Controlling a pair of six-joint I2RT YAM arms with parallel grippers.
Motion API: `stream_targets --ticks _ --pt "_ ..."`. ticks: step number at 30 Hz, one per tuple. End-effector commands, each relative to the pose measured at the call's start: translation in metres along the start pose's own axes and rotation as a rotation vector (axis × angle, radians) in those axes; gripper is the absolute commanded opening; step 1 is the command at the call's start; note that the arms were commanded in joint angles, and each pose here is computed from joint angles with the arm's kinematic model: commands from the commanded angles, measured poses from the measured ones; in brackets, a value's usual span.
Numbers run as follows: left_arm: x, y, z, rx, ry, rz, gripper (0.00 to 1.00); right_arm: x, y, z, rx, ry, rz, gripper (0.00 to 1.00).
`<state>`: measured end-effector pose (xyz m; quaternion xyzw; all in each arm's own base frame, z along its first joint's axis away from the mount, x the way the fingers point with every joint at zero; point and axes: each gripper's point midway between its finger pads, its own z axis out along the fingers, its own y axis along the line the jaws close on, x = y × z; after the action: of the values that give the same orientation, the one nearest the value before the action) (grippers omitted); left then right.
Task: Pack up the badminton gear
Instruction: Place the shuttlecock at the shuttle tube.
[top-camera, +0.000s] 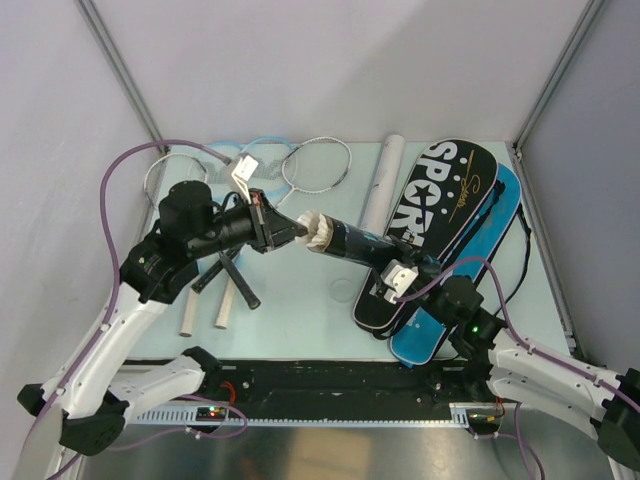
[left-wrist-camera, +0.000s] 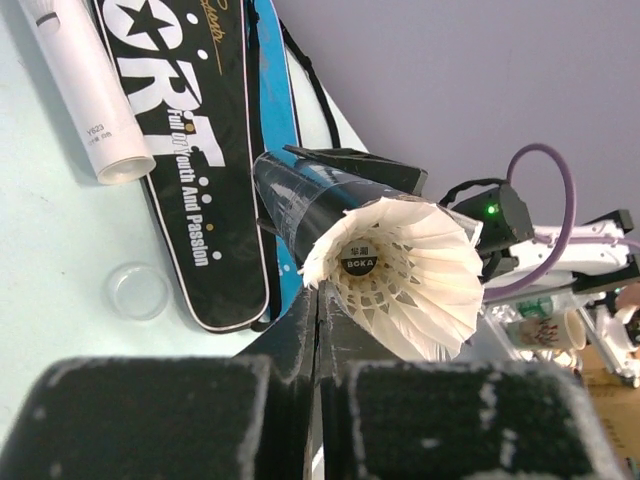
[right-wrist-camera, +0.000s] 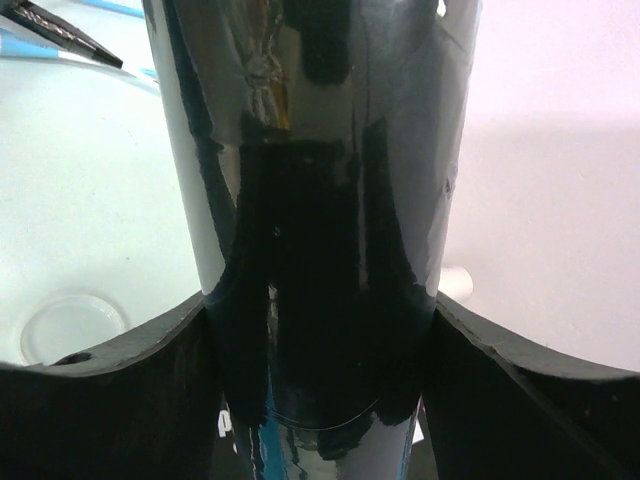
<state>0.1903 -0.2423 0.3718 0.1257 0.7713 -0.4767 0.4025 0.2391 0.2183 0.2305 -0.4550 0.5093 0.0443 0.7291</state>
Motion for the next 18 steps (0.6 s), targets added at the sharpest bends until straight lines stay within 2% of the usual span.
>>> stream_targets --ticks 1,11,14,17,18 --pt "-0.008 -0.018 -0.01 0.053 -0.002 0.136 0.0 -0.037 -0.019 0.008 0.024 -0.107 -0.001 0.36" --pt "-0.009 -0.031 -0.011 0.118 0.024 0.182 0.02 -0.027 -0.013 0.011 -0.003 -0.062 0.001 0.36" --pt "-0.013 -0.034 -0.013 0.113 0.006 0.186 0.12 -0.024 -0.011 0.011 -0.013 -0.052 0.001 0.36" --pt "-0.013 -0.033 -0.012 0.114 0.008 0.199 0.34 -0.022 -0.01 0.011 -0.015 -0.046 0.002 0.36" --pt "-0.013 -0.032 -0.012 0.109 0.008 0.207 0.38 -0.023 -0.01 0.011 -0.015 -0.047 0.003 0.36"
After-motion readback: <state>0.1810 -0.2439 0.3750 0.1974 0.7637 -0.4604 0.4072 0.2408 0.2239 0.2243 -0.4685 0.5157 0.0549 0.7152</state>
